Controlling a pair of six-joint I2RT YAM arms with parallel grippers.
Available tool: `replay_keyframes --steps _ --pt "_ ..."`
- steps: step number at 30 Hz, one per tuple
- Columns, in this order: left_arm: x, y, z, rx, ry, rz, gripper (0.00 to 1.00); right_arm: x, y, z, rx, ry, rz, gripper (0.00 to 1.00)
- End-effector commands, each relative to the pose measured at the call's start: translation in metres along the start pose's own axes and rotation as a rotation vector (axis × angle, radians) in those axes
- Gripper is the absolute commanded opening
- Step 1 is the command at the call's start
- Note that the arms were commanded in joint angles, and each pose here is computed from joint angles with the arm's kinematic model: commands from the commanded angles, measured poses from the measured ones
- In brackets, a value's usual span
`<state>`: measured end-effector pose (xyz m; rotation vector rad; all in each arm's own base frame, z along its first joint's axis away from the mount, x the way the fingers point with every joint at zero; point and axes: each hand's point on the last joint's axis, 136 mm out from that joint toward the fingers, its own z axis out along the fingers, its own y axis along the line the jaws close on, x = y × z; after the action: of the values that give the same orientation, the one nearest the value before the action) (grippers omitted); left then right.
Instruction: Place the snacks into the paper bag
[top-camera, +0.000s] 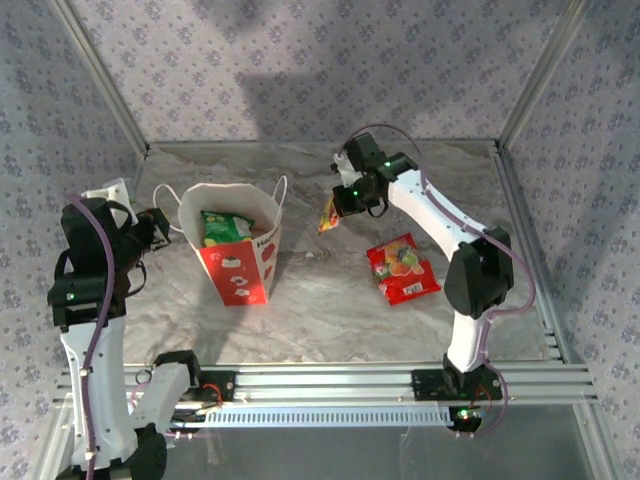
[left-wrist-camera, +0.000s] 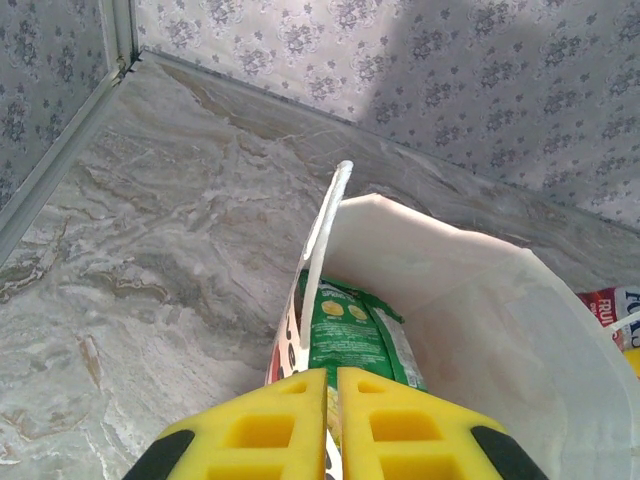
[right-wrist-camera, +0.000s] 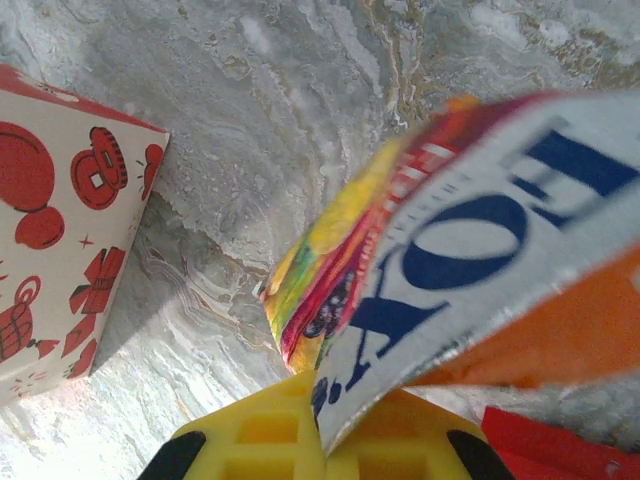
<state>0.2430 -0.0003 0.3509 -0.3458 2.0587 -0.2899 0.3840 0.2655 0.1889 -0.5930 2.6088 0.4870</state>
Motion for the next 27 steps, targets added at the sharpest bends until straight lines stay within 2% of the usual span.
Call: replay_keyframes --steps 1,14,25,27 --pt "-0.011 -0.003 -0.014 0.001 -0.046 0.014 0.11 -0.015 0.006 -0.042 0.051 -0.076 -0.066 0.00" --pt "-0.011 -0.003 -0.012 0.001 -0.048 0.011 0.11 -0.040 0.039 -0.134 0.066 -0.285 -0.184 0.00" --pt "-0.012 -0.003 -0.012 0.000 -0.048 0.019 0.11 -0.066 0.064 -0.221 0.082 -0.539 -0.247 0.00" --pt "-0.012 -0.001 -0.012 -0.010 -0.043 0.013 0.16 -0.070 0.069 -0.234 0.080 -0.577 -0.263 0.00"
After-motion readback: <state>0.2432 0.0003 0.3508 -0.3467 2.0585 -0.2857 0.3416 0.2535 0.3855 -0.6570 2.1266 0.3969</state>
